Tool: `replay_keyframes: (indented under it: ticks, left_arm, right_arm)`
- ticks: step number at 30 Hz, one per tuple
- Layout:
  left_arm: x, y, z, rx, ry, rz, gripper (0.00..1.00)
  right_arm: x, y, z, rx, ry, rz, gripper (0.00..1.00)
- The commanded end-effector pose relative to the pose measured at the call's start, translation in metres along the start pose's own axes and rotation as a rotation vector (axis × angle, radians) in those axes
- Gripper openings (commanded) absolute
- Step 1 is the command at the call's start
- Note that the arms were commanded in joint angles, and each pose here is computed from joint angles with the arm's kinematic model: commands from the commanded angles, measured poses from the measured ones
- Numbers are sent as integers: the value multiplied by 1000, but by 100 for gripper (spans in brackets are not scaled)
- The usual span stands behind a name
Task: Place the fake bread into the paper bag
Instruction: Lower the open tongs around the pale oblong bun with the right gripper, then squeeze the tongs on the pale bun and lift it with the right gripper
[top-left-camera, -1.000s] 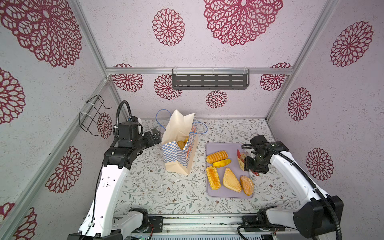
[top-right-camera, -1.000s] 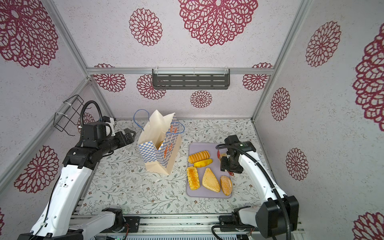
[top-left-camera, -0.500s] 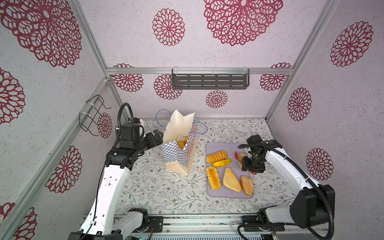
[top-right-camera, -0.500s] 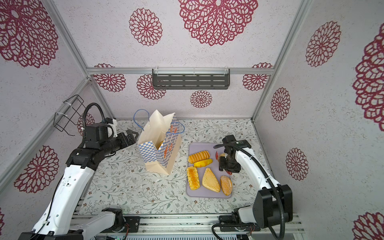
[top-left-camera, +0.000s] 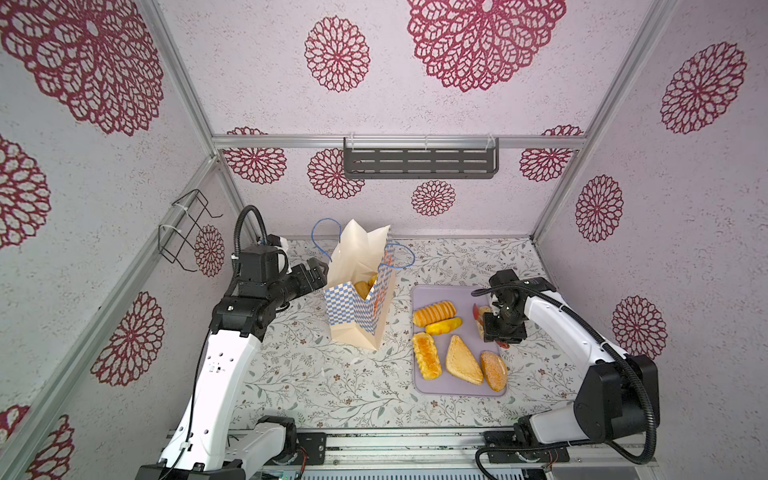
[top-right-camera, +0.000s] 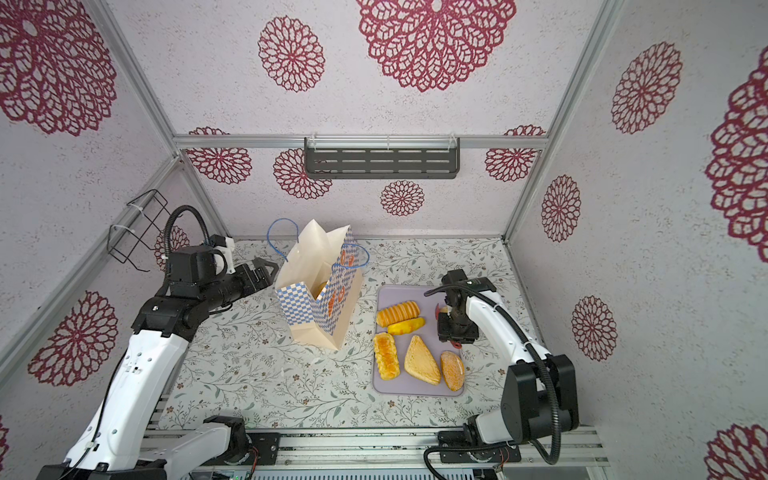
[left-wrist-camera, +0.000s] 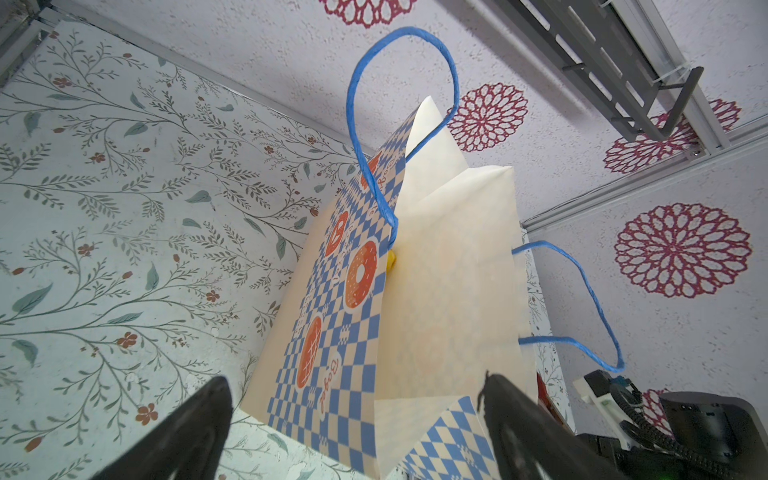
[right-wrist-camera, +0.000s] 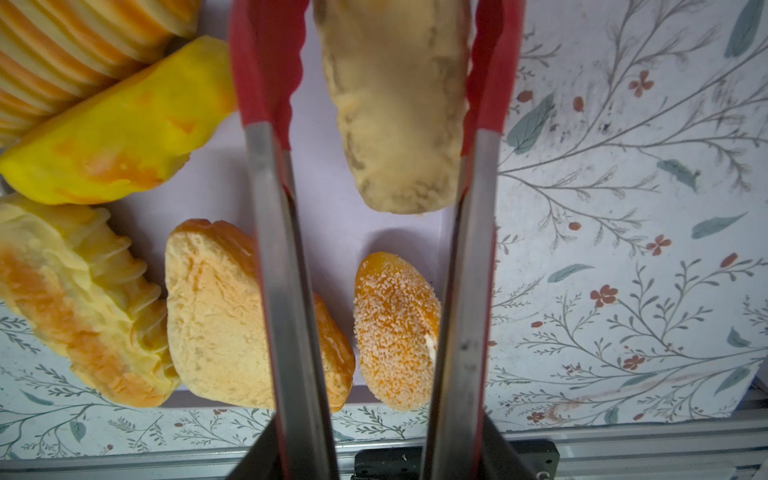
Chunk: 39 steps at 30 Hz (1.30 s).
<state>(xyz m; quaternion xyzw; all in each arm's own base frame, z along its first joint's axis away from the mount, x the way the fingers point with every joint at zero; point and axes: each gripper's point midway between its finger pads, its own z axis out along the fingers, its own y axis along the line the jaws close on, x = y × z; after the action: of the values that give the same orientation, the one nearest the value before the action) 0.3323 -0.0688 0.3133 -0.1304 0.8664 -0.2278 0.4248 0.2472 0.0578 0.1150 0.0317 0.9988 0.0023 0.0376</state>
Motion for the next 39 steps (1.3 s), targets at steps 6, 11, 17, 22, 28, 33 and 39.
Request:
replay_keyframes:
  ticks: [6,11,17,22,28,33,39]
  left_arm:
    - [-7,-5,2,29,-9,-5,97]
    - [-7,-5,3,25,5,0,97]
    - [-8,-5,7,20,24,-2,97]
    - [-7,-8,13,32,51,-13,97]
    - [-8,-8,19,5,67,-2,98]
    - [-5,-7,31,-42,90,29,91]
    - [3,-11,52,-95,116,72,83]
  right_arm:
    - [-6,-6,2,33,-8,-19,38]
    - [-11,-5,-10,21,-48,-18,29]
    - [-14,-2,-38,-15,-128,1,24]
    - [-22,5,-73,-81,-225,15,22]
    - [-49,31,-152,-253,-422,24,20]
    - [-77,83,-234,-490,-605,-24,19]
    - [-90,185,-309,-749,-725,-201,19]
